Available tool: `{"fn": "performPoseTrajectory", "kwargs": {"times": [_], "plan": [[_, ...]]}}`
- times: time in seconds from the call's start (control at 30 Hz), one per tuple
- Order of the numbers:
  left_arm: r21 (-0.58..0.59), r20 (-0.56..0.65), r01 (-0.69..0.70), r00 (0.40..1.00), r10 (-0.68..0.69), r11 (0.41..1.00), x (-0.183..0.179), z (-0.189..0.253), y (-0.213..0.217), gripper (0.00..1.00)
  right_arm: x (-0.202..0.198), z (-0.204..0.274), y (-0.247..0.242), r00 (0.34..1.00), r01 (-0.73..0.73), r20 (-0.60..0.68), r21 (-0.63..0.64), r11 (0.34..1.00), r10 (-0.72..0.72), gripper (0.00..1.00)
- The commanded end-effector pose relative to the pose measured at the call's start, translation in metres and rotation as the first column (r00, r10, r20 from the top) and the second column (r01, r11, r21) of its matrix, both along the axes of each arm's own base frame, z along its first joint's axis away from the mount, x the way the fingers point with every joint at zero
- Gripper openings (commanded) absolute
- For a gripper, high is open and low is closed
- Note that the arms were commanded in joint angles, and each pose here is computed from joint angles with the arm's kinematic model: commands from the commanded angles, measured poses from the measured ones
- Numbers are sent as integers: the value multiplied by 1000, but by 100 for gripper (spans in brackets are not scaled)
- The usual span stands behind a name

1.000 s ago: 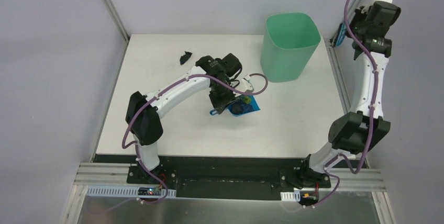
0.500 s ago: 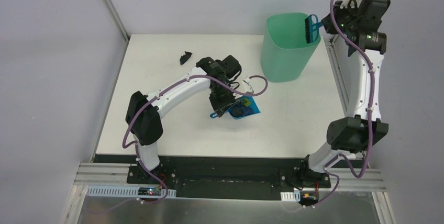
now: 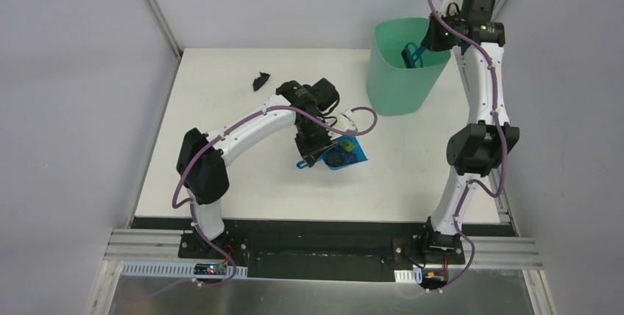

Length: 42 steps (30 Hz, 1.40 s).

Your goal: Sweep away the paper scraps from the table

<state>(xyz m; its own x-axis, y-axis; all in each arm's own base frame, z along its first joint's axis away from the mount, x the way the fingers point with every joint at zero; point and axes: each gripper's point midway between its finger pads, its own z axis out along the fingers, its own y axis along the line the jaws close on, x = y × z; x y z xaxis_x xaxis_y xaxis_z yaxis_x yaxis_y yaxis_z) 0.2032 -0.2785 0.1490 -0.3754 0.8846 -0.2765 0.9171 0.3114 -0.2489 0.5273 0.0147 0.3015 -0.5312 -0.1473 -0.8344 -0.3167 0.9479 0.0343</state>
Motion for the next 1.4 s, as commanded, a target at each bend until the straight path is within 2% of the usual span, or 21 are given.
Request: {"fn": "performPoseTrajectory", "kwargs": {"times": [0.0,0.1,0.33,0.73,0.97,1.2,1.3,1.37], "plan": [[-68,11,13,1000,-13,998,-4,17,-2,0,-23,1,15,990,-129,-63,-118,985,122,0],[-71,7,16,1000,-16,997,-6,16,-1,0,-34,-9,18,978,-168,-146,-127,978,149,0],[-71,13,18,1000,-17,997,-6,17,0,0,-57,-20,24,953,-223,-233,-111,968,193,0],[-67,21,19,1000,-18,998,-6,17,2,0,-98,1,53,920,-299,-253,41,953,299,0],[-44,59,17,998,-14,999,-2,19,9,0,-139,11,72,886,-353,-280,110,929,370,0],[-20,171,-5,985,8,1000,18,35,14,0,-165,14,102,851,-430,-289,100,897,439,0],[-15,255,-29,966,32,999,35,50,17,0,-159,16,99,866,-416,-278,61,907,416,0],[-29,297,-36,954,44,999,45,60,16,0,-151,21,85,902,-364,-254,-16,931,349,0]]}}
